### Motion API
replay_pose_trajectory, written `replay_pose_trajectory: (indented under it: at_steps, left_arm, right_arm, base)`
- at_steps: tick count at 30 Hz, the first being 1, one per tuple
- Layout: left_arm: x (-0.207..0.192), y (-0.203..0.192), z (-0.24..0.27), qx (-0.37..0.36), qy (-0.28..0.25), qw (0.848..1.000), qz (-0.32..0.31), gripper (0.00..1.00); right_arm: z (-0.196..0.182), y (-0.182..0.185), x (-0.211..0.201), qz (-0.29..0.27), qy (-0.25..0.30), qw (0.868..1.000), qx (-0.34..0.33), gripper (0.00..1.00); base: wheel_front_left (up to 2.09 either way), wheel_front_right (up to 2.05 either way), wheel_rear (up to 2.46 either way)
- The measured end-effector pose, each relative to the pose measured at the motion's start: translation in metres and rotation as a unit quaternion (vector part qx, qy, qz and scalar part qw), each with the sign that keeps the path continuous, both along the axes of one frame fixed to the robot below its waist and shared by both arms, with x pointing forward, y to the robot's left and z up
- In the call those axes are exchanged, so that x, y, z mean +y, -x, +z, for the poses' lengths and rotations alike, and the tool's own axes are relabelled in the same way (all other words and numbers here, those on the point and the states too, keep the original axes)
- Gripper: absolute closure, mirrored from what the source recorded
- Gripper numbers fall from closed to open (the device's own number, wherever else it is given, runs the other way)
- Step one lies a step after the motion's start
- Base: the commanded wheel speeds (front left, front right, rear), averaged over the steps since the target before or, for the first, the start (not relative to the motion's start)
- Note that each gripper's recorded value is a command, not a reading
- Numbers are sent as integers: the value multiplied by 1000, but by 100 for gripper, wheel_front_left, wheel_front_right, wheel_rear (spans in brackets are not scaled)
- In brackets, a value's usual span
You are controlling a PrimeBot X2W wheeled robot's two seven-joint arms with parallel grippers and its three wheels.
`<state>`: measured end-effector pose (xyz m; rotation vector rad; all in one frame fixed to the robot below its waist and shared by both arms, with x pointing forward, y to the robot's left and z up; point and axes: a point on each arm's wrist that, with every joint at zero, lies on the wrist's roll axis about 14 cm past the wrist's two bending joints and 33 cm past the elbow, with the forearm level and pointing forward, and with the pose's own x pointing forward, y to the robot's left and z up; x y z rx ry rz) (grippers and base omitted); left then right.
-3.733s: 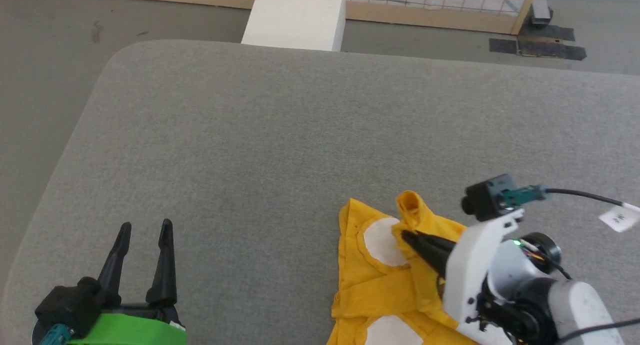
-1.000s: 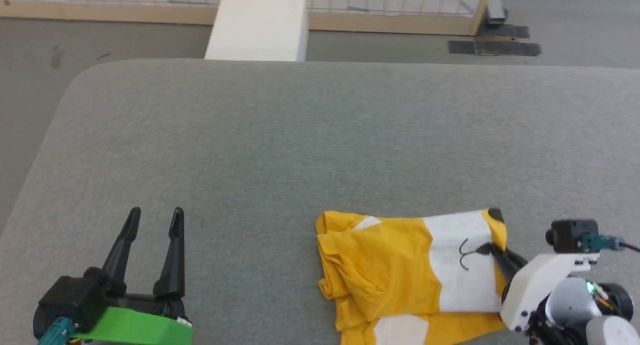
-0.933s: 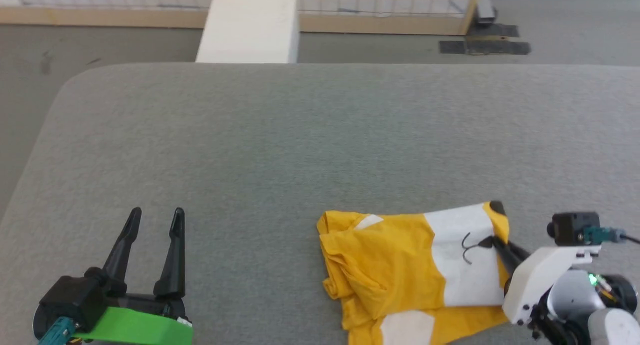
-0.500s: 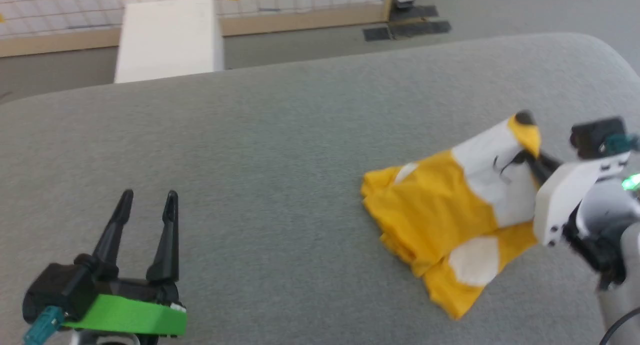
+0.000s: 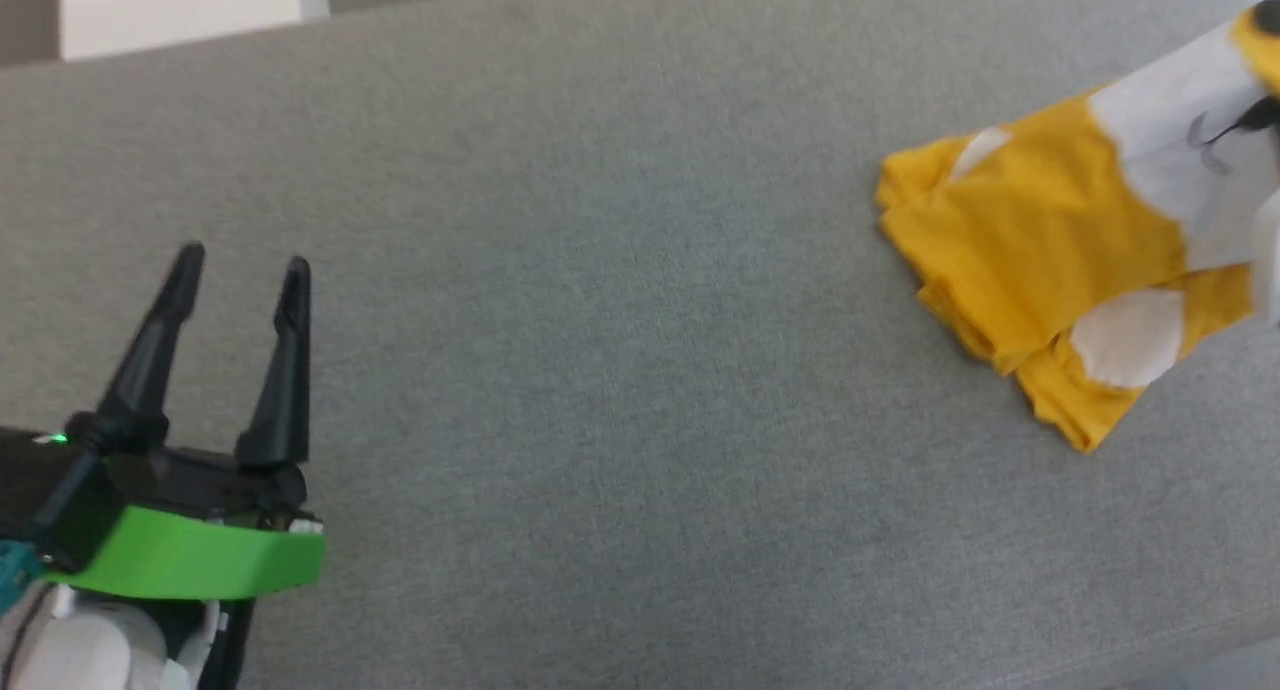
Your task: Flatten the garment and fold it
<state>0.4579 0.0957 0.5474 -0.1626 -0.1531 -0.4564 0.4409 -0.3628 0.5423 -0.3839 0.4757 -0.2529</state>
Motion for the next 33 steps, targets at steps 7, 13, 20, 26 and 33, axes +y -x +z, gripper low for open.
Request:
replay_pose_trajectory:
  at_steps: [7, 13, 20, 26, 33]
  left_arm:
    - [-3, -27, -22, 5, -13, 1000, -11, 0]
    - [-5, -44, -46, 16, -21, 999, -21, 0]
    - [-5, -57, -67, 20, -22, 999, -24, 0]
    - [-3, -61, -74, 17, -16, 999, -23, 0]
    - [3, -58, -64, 7, -12, 1000, -12, 0]
  right_arm:
    - [-7, -1, -60, -65, 70, 995, 25, 100]
    - [-16, -4, -93, -96, 122, 987, 46, 100]
    - [-47, -5, -112, -108, 156, 978, 86, 100]
    - [-81, -4, -116, -118, 145, 975, 117, 87]
    - [-83, -4, -120, -118, 151, 975, 115, 0]
  base:
    - [0, 0, 0]
    - [0, 0, 0]
    - [0, 0, 0]
    - [0, 0, 0]
    - [0, 0, 0]
